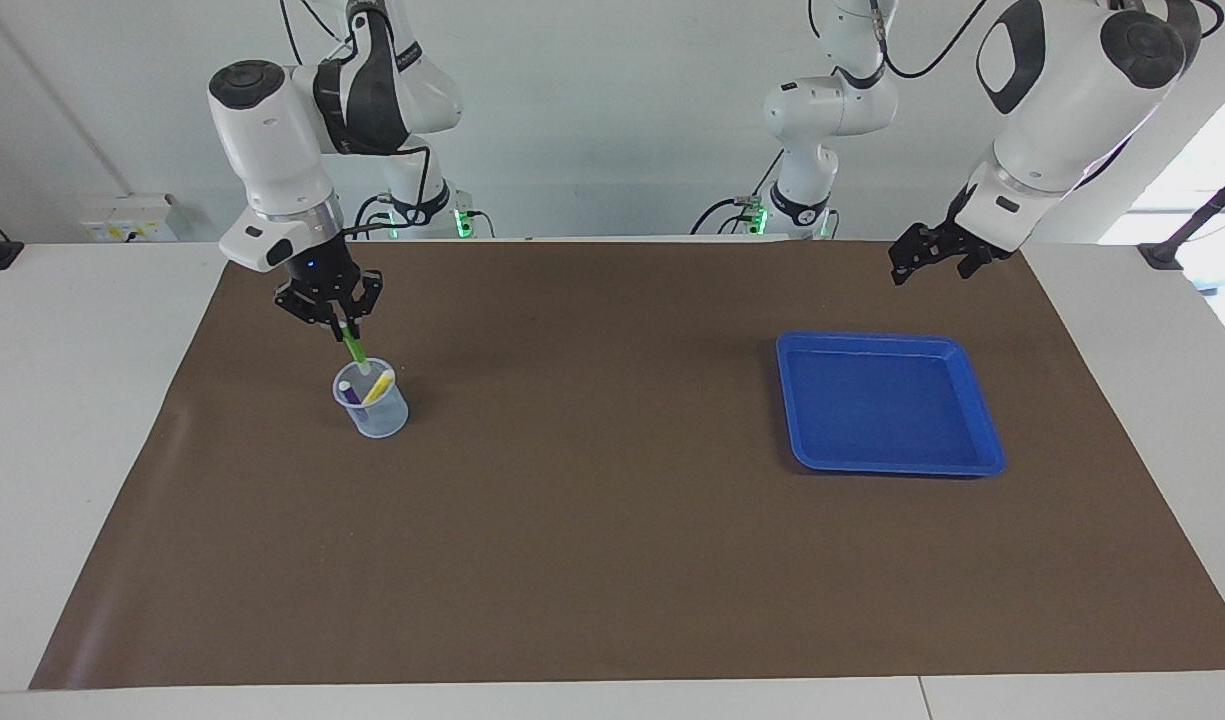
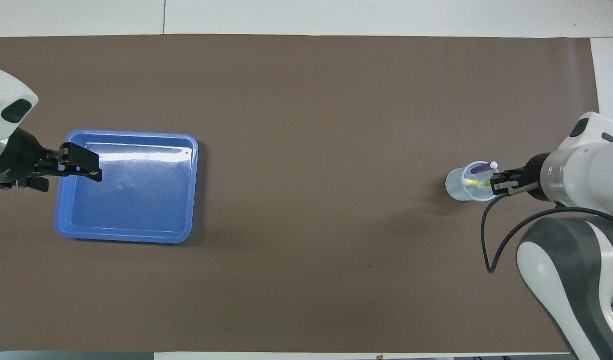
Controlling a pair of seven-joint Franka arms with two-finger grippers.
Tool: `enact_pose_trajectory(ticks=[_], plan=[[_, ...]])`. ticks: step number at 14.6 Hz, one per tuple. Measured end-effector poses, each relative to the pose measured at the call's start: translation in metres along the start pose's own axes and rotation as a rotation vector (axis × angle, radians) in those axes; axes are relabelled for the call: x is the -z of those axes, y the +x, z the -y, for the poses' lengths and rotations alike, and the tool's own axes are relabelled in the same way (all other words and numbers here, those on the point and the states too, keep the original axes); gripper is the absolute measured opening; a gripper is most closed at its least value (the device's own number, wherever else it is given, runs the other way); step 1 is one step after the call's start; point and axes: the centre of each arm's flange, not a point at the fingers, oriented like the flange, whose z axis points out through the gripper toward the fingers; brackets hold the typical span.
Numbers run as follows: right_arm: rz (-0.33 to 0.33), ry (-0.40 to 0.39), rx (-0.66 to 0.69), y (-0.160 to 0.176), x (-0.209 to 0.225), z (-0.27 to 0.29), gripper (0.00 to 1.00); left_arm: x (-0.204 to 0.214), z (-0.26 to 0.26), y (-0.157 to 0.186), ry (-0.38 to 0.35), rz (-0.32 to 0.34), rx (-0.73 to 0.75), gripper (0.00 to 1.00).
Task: Transfer and insert pens with both arms
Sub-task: 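Insert the green pen into the cup with the right gripper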
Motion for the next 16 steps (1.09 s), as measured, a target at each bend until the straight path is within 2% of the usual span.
enact_pose_trajectory(ticks=[4, 16], plan=[[-0.026, -0.003, -0.007, -0.007, -0.019, -0.008, 0.18, 0.027, -0.015, -0.010, 0.009, -0.023, -0.045, 1.00], [-0.026, -0.002, -0.006, -0.010, -0.062, -0.006, 0.18, 0.010, -0.015, 0.000, -0.044, -0.034, -0.037, 1.00]])
